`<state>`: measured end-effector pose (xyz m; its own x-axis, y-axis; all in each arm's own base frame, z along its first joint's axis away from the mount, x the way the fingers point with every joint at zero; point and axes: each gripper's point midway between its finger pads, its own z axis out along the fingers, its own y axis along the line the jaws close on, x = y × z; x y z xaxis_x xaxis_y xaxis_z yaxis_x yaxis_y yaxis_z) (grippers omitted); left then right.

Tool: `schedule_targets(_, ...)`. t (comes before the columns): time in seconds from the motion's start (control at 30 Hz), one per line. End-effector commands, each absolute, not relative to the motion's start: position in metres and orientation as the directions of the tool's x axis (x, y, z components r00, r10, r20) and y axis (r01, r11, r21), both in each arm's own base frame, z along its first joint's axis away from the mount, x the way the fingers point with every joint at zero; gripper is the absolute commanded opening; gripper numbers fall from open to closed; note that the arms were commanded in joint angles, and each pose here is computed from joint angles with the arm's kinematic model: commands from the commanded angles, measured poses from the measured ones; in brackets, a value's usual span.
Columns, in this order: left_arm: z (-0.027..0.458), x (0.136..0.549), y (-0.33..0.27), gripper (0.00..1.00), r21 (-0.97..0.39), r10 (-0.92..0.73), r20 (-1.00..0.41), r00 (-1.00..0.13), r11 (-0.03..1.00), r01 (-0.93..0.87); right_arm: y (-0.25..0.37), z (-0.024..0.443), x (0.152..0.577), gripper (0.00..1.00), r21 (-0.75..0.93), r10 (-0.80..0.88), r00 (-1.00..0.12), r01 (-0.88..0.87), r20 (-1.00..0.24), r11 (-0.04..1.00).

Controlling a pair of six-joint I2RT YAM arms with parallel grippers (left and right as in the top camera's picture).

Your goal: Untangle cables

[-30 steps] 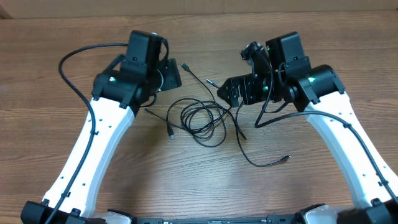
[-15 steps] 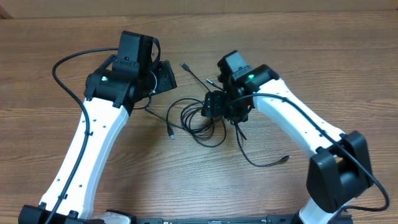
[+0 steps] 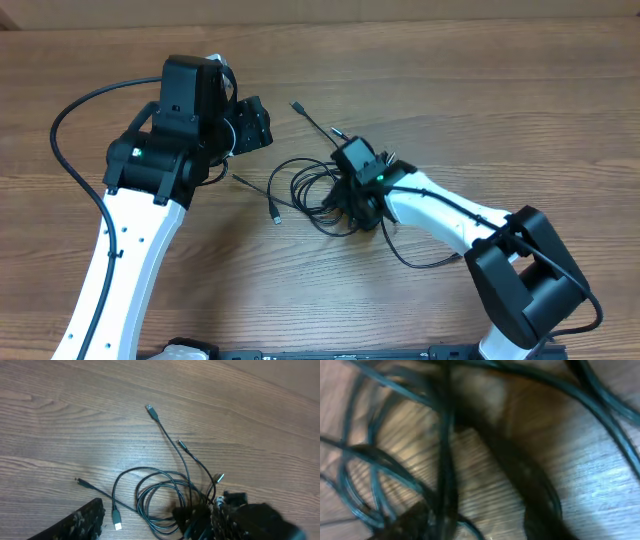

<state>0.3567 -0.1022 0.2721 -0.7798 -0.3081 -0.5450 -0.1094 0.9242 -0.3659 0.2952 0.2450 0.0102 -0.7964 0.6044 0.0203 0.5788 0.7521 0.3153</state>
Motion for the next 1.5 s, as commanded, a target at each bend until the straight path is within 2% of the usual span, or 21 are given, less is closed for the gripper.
schedule_targets(0.0,0.279,0.354,-0.1,0.69,-0.361,-0.293,-0.564,-0.772,0.928,-0.088,0.25,0.008,0.294,0.3,0.325,0.646,-0.763,0.616,0.021,0.717)
schedule_targets(0.03,0.279,0.354,-0.1,0.69,-0.361,-0.293,-0.564,-0.772,0.928,-0.088,0.251,0.008,0.295,0.15,0.333,0.643,-0.766,0.611,0.018,0.719)
schedule_targets(0.07,0.279,0.354,-0.1,0.69,-0.361,-0.293,-0.564,-0.772,0.928,-0.089,0.253,0.01,0.297,0.04,0.344,0.635,-0.772,0.6,0.013,0.722)
schedule_targets(0.13,0.279,0.354,-0.1,0.69,-0.36,-0.292,-0.563,-0.773,0.929,-0.089,0.262,0.014,0.306,0.04,0.392,0.574,-0.819,0.522,-0.019,0.758)
schedule_targets(0.23,0.278,0.353,-0.1,0.7,-0.351,-0.28,-0.563,-0.778,0.933,-0.082,0.294,0.037,0.325,0.04,0.524,0.34,-0.928,0.217,-0.15,0.823)
schedule_targets(0.3,0.277,0.352,-0.099,0.7,-0.344,-0.269,-0.565,-0.78,0.936,-0.074,0.307,0.054,0.333,0.04,0.563,0.252,-0.944,0.093,-0.213,0.821)
schedule_targets(0.53,0.277,0.352,-0.099,0.71,-0.333,-0.253,-0.569,-0.782,0.941,-0.061,0.317,0.119,0.346,0.04,0.564,0.117,-0.91,-0.142,-0.398,0.813)
schedule_targets(0.73,0.275,0.35,-0.099,0.77,-0.331,-0.251,-0.563,-0.787,0.942,-0.063,0.303,0.186,0.329,0.04,0.499,-0.007,-0.824,-0.349,-0.566,0.793)
schedule_targets(0.8,0.274,0.348,-0.1,0.78,-0.326,-0.234,-0.56,-0.795,0.944,-0.048,0.297,0.205,0.321,0.04,0.499,-0.004,-0.808,-0.368,-0.589,0.784)
schedule_targets(0.97,0.276,0.34,-0.122,0.79,-0.315,-0.048,-0.581,-0.812,0.934,0.171,0.283,0.253,0.302,0.04,0.516,0.028,-0.765,-0.407,-0.644,0.754)
schedule_targets(1.13,0.279,0.332,-0.137,0.77,-0.356,0.005,-0.578,-0.816,0.898,0.259,0.273,0.289,0.288,0.04,0.528,0.065,-0.719,-0.443,-0.692,0.725)
schedule_targets(1.47,0.283,0.325,-0.152,0.75,-0.424,0.017,-0.565,-0.825,0.852,0.308,0.269,0.303,0.283,0.04,0.535,0.085,-0.699,-0.457,-0.71,0.711)
